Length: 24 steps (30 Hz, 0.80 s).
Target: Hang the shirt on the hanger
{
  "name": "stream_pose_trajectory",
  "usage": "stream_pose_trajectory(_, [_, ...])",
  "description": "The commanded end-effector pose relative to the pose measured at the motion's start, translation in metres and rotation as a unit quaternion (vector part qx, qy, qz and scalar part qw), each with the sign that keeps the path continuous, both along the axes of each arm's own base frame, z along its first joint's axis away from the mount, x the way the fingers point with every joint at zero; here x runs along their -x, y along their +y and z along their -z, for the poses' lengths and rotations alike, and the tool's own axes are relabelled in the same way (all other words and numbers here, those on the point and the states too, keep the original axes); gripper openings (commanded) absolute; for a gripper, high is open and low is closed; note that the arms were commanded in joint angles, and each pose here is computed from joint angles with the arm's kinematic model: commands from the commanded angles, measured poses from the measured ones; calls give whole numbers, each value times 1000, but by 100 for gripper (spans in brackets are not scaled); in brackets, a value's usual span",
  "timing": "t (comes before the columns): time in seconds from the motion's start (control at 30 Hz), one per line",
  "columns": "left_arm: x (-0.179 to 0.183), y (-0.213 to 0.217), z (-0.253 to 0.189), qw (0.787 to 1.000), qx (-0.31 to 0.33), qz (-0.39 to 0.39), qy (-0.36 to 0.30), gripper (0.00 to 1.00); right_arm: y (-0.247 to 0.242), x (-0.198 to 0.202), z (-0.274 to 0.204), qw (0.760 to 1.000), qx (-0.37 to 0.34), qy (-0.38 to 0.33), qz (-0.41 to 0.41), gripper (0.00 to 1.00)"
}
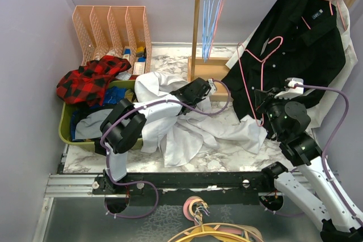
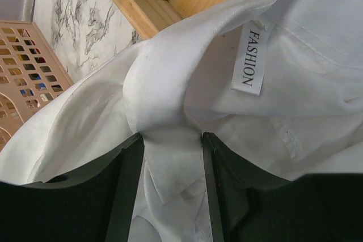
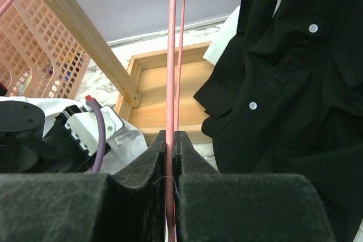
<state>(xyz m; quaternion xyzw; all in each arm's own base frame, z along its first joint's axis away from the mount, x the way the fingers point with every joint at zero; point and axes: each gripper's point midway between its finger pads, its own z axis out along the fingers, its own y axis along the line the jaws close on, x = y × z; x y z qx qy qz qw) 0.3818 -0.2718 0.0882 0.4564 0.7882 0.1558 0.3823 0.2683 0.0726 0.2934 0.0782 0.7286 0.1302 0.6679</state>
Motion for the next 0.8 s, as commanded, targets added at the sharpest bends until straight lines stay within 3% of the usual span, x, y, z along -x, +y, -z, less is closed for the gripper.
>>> stream_pose_trajectory(0.0, [-8, 3, 0, 1000, -15, -14, -23, 49, 2, -2, -9, 1000, -12, -19, -2, 2])
stream_pose_trajectory(0.27, [-7, 6, 10, 999, -37, -16, -9, 61, 3, -3, -8, 1000, -6, -21, -4, 2])
stream_pose_trajectory(0.33, [-5, 6, 13, 999, -38, -15, -1, 70, 2, -3, -8, 1000, -5, -20, -4, 2])
stream_pose_trajectory(0.37, [-4, 6, 14, 999, -39, -15, 1, 88, 2, -3, -8, 1000, -4, -20, -3, 2])
stream_pose_trajectory(0.4, [-4, 6, 13, 999, -38, -15, 2, 98, 2, -2, -8, 1000, -4, -21, -4, 2])
stream_pose_trajectory(0.43, [-4, 6, 13, 999, -38, -16, 2, 99, 1, -2, -8, 1000, -3, -21, -3, 2])
stream_pose_trajectory(0.63, [-6, 5, 7, 999, -33, -14, -7, 83, 2, -3, -6, 1000, -3, -20, -3, 2])
stream_pose_trajectory(0.77, [-7, 6, 1, 999, -35, -10, -14, 51, 1, -2, -6, 1000, -3, -20, -3, 2])
